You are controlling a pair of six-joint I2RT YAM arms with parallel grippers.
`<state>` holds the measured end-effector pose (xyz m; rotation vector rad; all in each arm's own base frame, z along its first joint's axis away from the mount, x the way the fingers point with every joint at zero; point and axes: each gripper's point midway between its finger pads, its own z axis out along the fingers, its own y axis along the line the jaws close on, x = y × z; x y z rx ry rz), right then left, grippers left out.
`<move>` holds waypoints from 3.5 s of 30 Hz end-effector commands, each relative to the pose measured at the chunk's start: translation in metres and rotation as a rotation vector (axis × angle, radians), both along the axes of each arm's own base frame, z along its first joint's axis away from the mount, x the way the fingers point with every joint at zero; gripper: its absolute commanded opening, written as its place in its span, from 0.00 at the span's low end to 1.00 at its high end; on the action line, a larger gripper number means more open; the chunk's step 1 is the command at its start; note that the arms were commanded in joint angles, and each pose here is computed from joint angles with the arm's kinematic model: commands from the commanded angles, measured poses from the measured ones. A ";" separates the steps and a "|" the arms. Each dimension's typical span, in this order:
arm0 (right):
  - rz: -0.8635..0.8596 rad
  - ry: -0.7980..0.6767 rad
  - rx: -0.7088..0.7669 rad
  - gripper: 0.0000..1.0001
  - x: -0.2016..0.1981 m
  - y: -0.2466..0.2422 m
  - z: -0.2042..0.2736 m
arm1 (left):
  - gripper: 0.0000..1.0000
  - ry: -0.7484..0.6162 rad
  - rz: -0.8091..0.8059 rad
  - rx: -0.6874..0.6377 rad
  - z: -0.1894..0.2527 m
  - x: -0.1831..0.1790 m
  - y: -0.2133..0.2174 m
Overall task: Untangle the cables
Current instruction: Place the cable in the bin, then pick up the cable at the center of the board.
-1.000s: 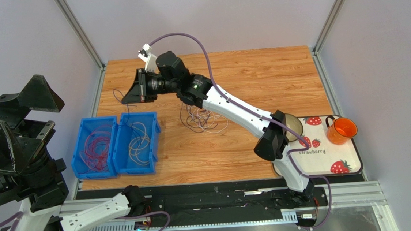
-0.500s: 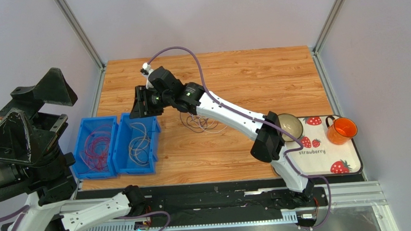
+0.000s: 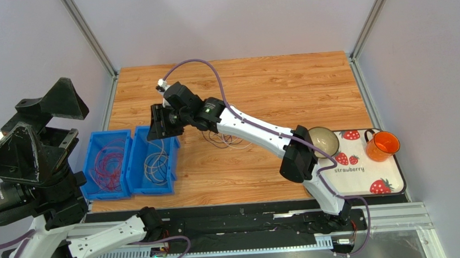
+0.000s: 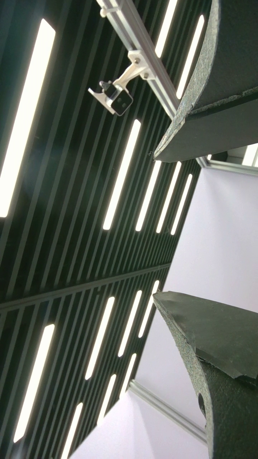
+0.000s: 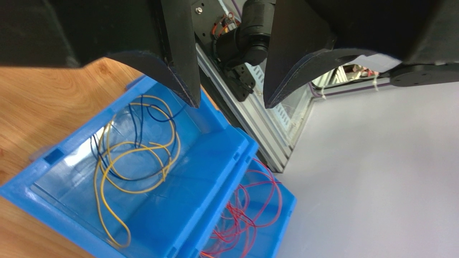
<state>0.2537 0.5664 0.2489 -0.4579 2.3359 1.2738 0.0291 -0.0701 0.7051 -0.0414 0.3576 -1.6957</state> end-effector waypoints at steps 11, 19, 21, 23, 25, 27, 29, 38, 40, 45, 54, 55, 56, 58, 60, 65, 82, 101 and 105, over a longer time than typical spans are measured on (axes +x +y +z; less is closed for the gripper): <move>-0.082 -0.100 -0.080 0.50 0.004 -0.065 0.025 | 0.98 0.217 0.147 0.084 -0.055 0.051 -0.014; -0.141 -0.142 -0.169 0.49 -0.006 -0.133 0.028 | 0.96 0.355 0.234 0.203 -0.095 0.086 -0.038; -0.157 -0.155 -0.194 0.49 -0.007 -0.147 0.026 | 0.94 0.405 0.268 0.253 -0.110 0.098 -0.045; -0.188 -0.170 -0.233 0.49 -0.009 -0.170 0.024 | 0.93 0.479 0.317 0.292 -0.124 0.113 -0.047; -0.251 -0.195 -0.263 0.48 -0.005 -0.196 0.029 | 0.91 0.559 0.399 0.372 -0.146 0.129 -0.050; -0.280 -0.177 -0.309 0.48 -0.006 -0.216 0.014 | 0.87 0.658 0.473 0.461 -0.173 0.147 -0.053; -0.320 -0.177 -0.297 0.48 -0.005 -0.238 0.022 | 0.87 0.790 0.592 0.515 -0.198 0.167 -0.045; -0.379 -0.146 -0.320 0.48 -0.023 -0.299 0.001 | 0.96 1.038 0.920 1.138 -0.323 0.223 -0.079; -0.377 -0.144 -0.324 0.47 -0.027 -0.304 -0.002 | 0.96 1.083 0.857 1.257 -0.348 0.233 -0.094; -0.375 -0.136 -0.347 0.46 -0.033 -0.313 -0.011 | 0.96 1.146 0.625 1.697 -0.425 0.246 -0.140; -0.381 -0.105 -0.396 0.45 -0.040 -0.325 -0.039 | 0.78 1.228 0.535 1.863 -0.515 0.267 -0.168; -0.388 -0.107 -0.401 0.45 -0.039 -0.326 -0.040 | 0.78 1.231 0.522 1.871 -0.522 0.269 -0.170; -0.393 -0.106 -0.408 0.44 -0.039 -0.328 -0.042 | 0.78 1.224 0.518 1.864 -0.524 0.273 -0.173; -0.404 -0.100 -0.419 0.44 -0.037 -0.331 -0.047 | 0.78 1.232 0.506 1.852 -0.534 0.282 -0.177; -0.411 -0.090 -0.426 0.44 -0.034 -0.334 -0.051 | 0.78 1.228 0.461 1.843 -0.541 0.288 -0.181; -0.402 -0.072 -0.428 0.43 -0.032 -0.334 -0.060 | 0.75 1.252 0.406 1.850 -0.569 0.305 -0.186; -0.339 0.001 -0.446 0.42 -0.034 -0.319 -0.084 | 0.70 1.213 0.365 1.874 -0.615 0.363 -0.199; -0.325 0.020 -0.457 0.41 -0.039 -0.321 -0.089 | 0.49 1.328 0.321 1.878 -0.649 0.385 -0.197; -0.325 0.020 -0.457 0.41 -0.040 -0.321 -0.089 | 0.17 1.326 0.322 1.872 -0.646 0.385 -0.196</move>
